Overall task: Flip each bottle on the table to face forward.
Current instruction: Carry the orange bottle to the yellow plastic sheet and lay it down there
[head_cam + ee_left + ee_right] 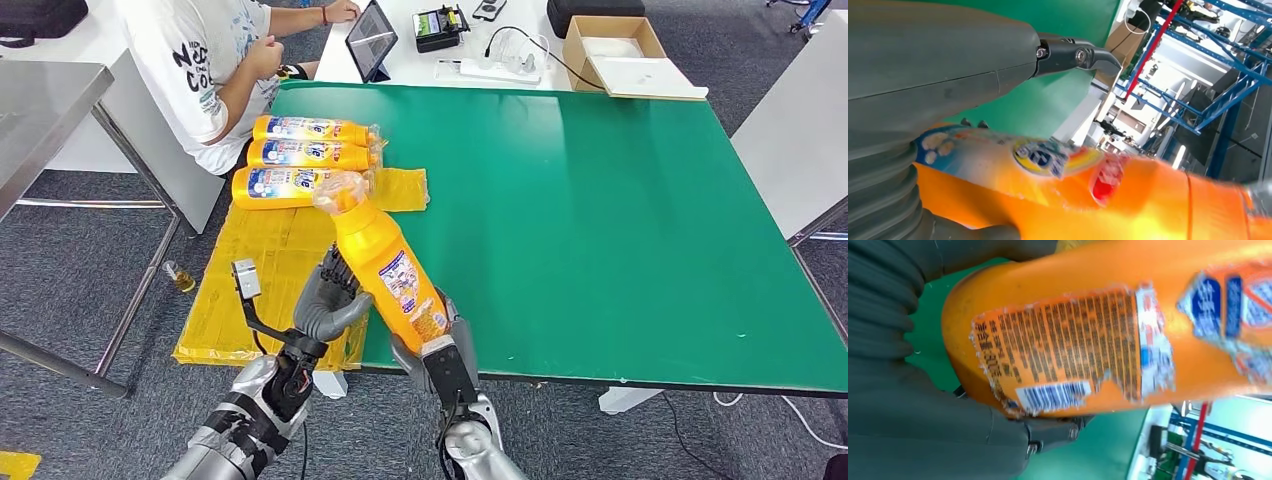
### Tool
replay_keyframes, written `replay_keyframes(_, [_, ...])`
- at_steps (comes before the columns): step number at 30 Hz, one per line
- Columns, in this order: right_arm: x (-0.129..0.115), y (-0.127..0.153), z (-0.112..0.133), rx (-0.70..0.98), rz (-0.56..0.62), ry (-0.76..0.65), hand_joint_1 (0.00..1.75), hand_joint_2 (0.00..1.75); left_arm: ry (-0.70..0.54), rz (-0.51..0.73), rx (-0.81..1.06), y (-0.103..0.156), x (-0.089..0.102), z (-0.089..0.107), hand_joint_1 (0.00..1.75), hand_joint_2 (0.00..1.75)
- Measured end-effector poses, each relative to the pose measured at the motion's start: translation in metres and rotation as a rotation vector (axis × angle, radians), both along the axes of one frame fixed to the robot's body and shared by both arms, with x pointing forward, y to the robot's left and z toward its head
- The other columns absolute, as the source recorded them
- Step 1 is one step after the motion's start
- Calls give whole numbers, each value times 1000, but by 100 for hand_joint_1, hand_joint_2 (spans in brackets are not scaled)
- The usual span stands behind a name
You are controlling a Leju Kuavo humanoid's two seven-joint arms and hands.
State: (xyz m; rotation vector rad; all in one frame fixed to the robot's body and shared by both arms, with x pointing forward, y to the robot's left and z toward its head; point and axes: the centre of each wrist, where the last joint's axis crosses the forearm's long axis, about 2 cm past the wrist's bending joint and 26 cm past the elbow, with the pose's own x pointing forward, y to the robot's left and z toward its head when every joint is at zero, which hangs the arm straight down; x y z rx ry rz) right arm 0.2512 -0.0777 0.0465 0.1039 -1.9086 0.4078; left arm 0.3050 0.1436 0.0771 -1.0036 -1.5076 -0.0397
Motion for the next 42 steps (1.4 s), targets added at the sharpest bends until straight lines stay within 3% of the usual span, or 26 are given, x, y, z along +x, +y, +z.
replay_keyframes(18, [10,-19,-1,62,-134,40,175,175,4,23,6,2,-6,-1,0,175])
replay_keyframes(42, [7,-12,-8,13,-70,67,175,175,3,4,3,2,-6,0,0,175])
